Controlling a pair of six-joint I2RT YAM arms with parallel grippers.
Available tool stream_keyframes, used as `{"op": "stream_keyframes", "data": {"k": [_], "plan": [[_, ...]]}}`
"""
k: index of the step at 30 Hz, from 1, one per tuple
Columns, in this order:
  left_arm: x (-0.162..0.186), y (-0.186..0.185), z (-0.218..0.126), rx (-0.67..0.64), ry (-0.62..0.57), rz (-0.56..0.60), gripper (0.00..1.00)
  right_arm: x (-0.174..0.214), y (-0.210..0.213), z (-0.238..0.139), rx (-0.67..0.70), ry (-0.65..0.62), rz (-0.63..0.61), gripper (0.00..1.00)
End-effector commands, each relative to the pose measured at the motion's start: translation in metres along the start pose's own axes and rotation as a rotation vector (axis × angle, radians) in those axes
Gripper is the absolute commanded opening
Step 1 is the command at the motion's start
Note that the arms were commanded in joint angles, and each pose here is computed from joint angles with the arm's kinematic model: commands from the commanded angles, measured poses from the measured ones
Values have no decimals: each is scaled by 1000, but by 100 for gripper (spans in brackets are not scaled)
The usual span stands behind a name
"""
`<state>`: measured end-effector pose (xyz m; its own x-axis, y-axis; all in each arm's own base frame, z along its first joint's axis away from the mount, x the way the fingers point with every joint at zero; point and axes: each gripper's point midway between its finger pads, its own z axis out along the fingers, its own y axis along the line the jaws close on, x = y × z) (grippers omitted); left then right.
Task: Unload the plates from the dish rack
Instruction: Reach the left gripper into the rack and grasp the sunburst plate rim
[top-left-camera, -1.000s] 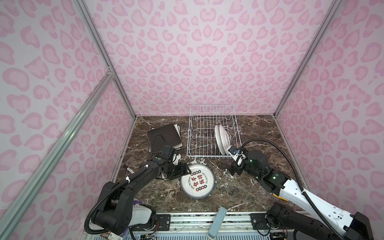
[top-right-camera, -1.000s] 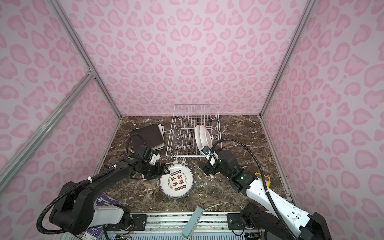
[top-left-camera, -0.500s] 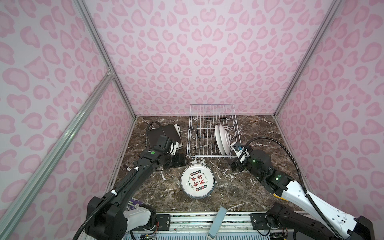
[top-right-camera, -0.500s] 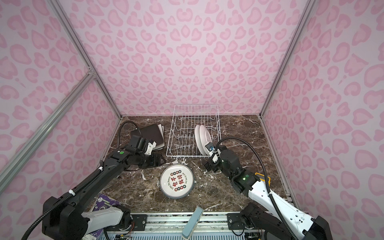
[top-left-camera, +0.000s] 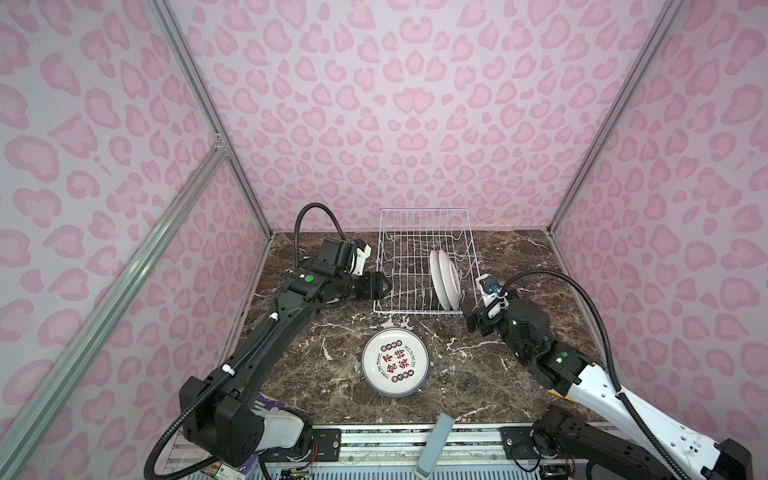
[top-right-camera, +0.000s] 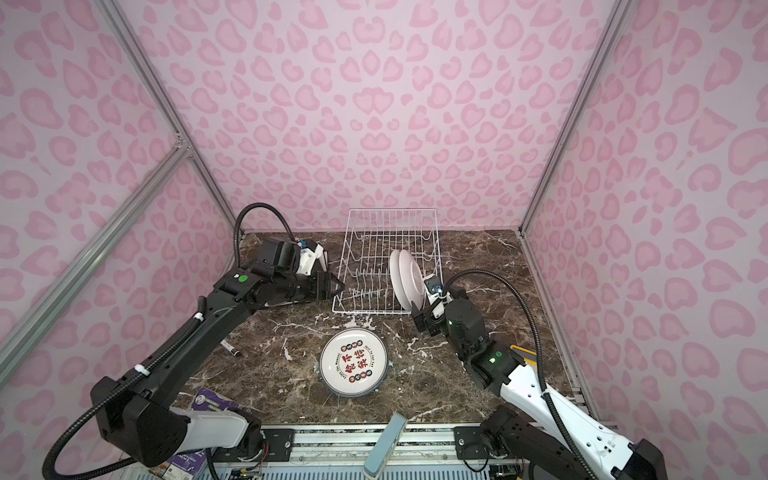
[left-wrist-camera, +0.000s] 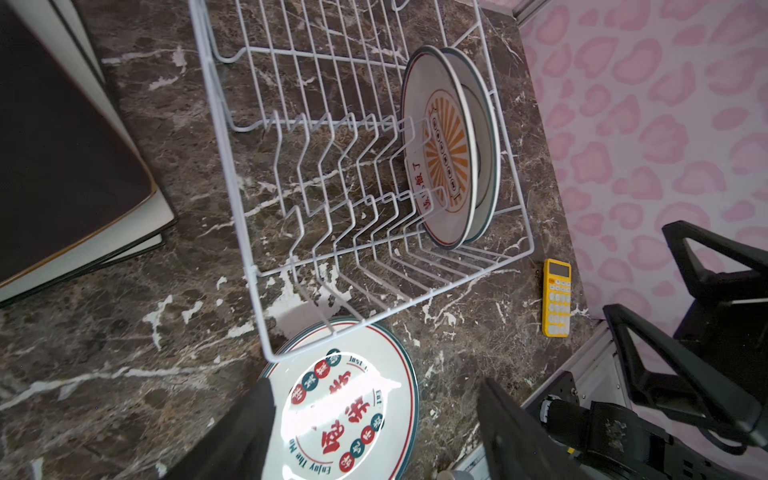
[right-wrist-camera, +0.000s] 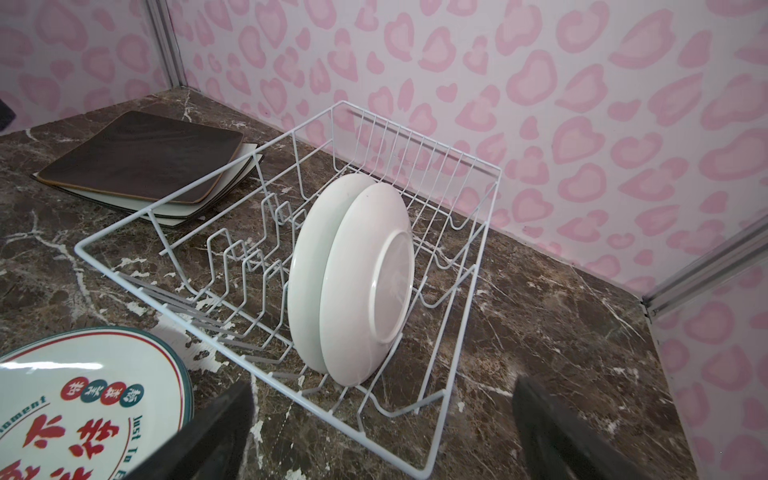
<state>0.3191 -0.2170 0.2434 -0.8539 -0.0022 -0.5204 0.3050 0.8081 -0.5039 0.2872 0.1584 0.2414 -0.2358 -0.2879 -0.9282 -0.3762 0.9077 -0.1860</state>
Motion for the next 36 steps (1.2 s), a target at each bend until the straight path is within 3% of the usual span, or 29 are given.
{"op": "stream_keyframes", "data": {"k": [1, 19, 36], "plan": [[-26, -23, 12, 62, -46, 37, 78, -4, -5, 1, 29, -18, 48, 99], [-59, -56, 111, 142, 50, 31, 69, 17, -23, 0, 93, -10, 74, 99], [-57, -54, 169, 98, 104, -31, 50, 22, -38, -4, 116, -21, 113, 99]]}}
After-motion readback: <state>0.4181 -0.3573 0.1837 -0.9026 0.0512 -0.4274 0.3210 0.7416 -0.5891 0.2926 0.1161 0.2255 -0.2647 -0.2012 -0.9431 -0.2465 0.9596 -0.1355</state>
